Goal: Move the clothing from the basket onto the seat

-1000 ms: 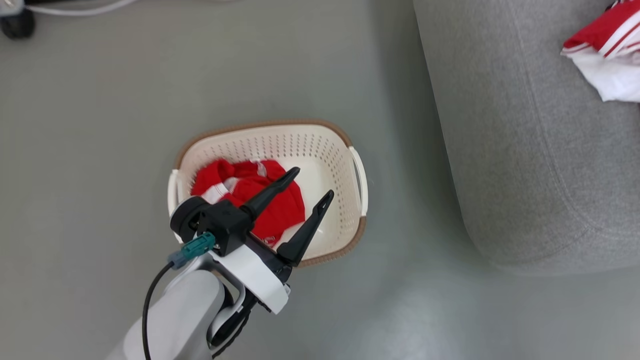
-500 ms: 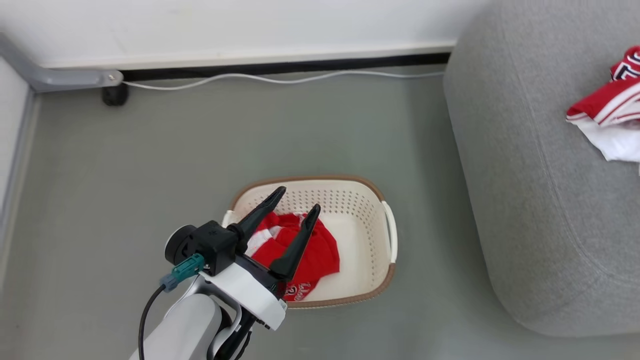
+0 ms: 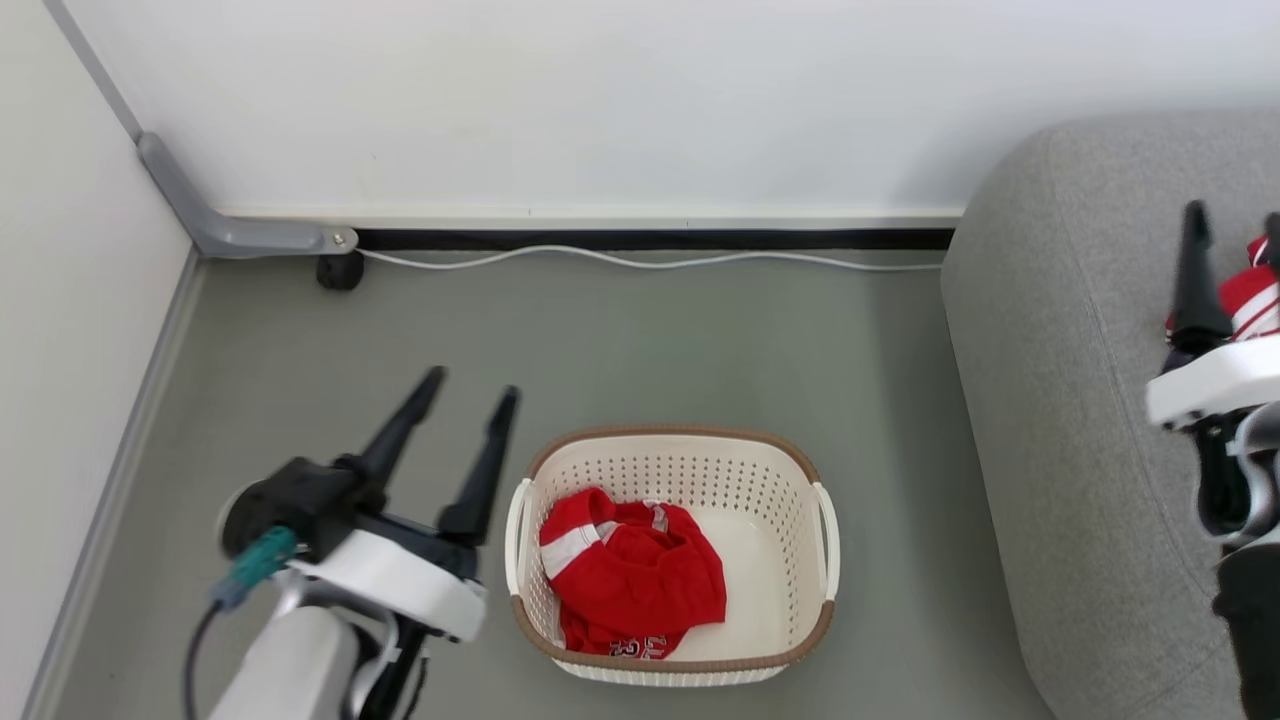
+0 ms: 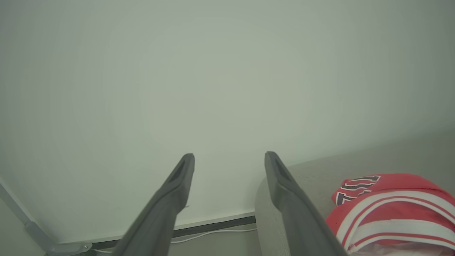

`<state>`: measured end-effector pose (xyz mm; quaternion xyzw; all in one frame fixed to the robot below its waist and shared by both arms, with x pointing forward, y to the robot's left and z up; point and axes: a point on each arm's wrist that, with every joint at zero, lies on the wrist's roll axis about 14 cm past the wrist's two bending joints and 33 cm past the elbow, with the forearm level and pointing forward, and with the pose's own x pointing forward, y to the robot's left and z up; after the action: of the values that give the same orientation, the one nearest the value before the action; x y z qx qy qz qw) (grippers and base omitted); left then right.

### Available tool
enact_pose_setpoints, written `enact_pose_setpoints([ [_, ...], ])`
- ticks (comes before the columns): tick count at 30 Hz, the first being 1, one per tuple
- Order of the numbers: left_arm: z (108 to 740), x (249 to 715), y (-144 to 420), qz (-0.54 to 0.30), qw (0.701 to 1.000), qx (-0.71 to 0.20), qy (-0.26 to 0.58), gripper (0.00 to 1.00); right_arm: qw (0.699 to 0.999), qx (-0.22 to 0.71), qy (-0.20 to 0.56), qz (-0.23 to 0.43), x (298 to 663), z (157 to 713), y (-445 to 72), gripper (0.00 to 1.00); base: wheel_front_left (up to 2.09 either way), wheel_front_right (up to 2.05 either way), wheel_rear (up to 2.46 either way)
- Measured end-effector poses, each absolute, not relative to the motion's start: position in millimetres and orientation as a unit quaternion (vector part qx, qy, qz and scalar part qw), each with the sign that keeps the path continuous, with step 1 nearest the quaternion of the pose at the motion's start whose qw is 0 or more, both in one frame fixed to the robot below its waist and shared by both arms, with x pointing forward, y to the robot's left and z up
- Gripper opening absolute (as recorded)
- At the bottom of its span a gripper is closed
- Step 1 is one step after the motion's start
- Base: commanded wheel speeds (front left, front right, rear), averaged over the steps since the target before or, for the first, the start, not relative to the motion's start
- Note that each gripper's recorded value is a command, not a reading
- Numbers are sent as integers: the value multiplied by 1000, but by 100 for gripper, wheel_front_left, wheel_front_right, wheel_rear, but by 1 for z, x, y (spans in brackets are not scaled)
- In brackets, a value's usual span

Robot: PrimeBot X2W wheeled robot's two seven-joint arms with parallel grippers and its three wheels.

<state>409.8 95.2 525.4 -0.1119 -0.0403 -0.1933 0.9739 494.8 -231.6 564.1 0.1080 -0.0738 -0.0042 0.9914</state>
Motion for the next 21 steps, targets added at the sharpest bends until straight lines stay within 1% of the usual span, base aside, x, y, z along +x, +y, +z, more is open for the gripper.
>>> enact_pose_setpoints([
  [6,532,406,157,-91,989,-98,-64,100,990,97,-78,62,475,565,-186,100,0,0,0],
  [9,530,400,180,-50,992,-92,-66,100,989,99,-79,77,464,562,-175,100,0,0,0],
  [14,519,388,200,-11,995,-81,-55,100,988,106,-70,88,445,551,-165,100,0,0,0],
  [21,498,373,214,22,996,-82,-29,100,991,97,-44,87,421,526,-162,100,0,0,0],
])
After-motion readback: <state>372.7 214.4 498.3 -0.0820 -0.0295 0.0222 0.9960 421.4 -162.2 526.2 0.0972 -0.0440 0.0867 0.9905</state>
